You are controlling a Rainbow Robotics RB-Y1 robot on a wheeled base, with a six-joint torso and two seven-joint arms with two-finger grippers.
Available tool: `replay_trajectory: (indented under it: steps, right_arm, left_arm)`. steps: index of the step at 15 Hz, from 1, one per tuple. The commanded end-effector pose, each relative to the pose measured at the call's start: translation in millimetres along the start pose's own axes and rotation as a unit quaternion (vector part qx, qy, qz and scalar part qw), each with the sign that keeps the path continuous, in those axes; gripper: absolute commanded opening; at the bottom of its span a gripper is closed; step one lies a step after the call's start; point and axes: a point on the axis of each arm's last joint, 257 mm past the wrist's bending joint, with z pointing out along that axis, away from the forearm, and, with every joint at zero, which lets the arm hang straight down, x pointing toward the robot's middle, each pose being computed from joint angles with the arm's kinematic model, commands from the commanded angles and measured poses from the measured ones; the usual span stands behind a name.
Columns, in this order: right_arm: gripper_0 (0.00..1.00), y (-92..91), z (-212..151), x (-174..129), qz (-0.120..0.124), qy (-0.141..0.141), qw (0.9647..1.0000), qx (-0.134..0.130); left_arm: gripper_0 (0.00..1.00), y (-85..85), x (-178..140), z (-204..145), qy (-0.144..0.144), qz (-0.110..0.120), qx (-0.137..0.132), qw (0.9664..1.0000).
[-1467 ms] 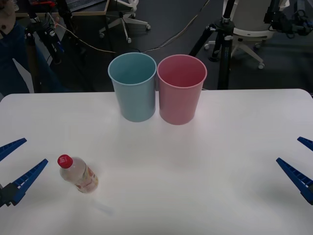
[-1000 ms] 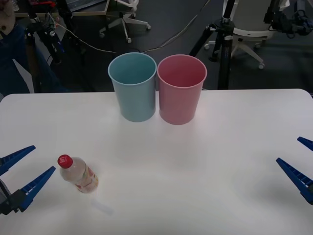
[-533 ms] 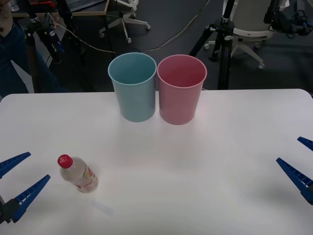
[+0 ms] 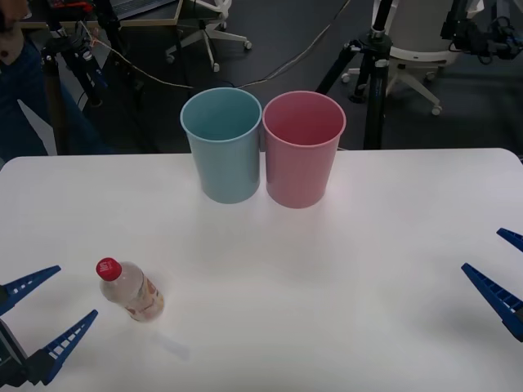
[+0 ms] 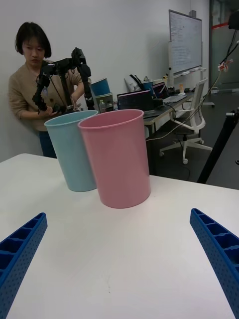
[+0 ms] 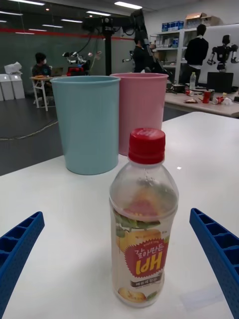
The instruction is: Grasp the object on the table and drop it into the matching bin: aluminum can to the light blue bin, PET bottle to the pink bin.
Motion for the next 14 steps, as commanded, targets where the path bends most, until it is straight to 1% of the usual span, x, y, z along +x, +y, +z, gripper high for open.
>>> replay_trajectory:
  steps: [1,2,3,5,6,9,13,14]
  right_arm:
    - [1.0,0.0,0,0,0.0,0.0,1.0,0.0]
    - [1.0,0.0,0,0,0.0,0.0,1.0,0.0]
    - [1.0,0.0,0,0,0.0,0.0,1.0,0.0]
    - [1.0,0.0,0,0,0.0,0.0,1.0,0.0]
    - [1.0,0.0,0,0,0.0,0.0,1.0,0.0]
    - [1.0,0.0,0,0,0.0,0.0,1.0,0.0]
    - [1.0,0.0,0,0,0.0,0.0,1.0,0.0]
    - [1.0,0.0,0,0,0.0,0.0,1.0,0.0]
  left_arm:
    - [1.0,-10.3,23,3,0.016,0.01,0.017,0.9997]
    - [1.0,-14.8,28,4,0.02,0.022,0.026,0.9992]
    - [1.0,-18.6,30,6,0.022,0.022,0.031,0.9991]
    - [1.0,-31.5,35,12,0.021,0.019,0.046,0.9986]
    - [1.0,-32.4,34,15,0.019,0.02,0.048,0.9985]
    - [1.0,-27.3,38,23,0.016,0.023,0.049,0.9984]
    - [1.0,-7.2,48,33,0.015,0.028,0.039,0.9987]
    - [1.0,-5.3,48,39,0.014,0.029,0.041,0.9986]
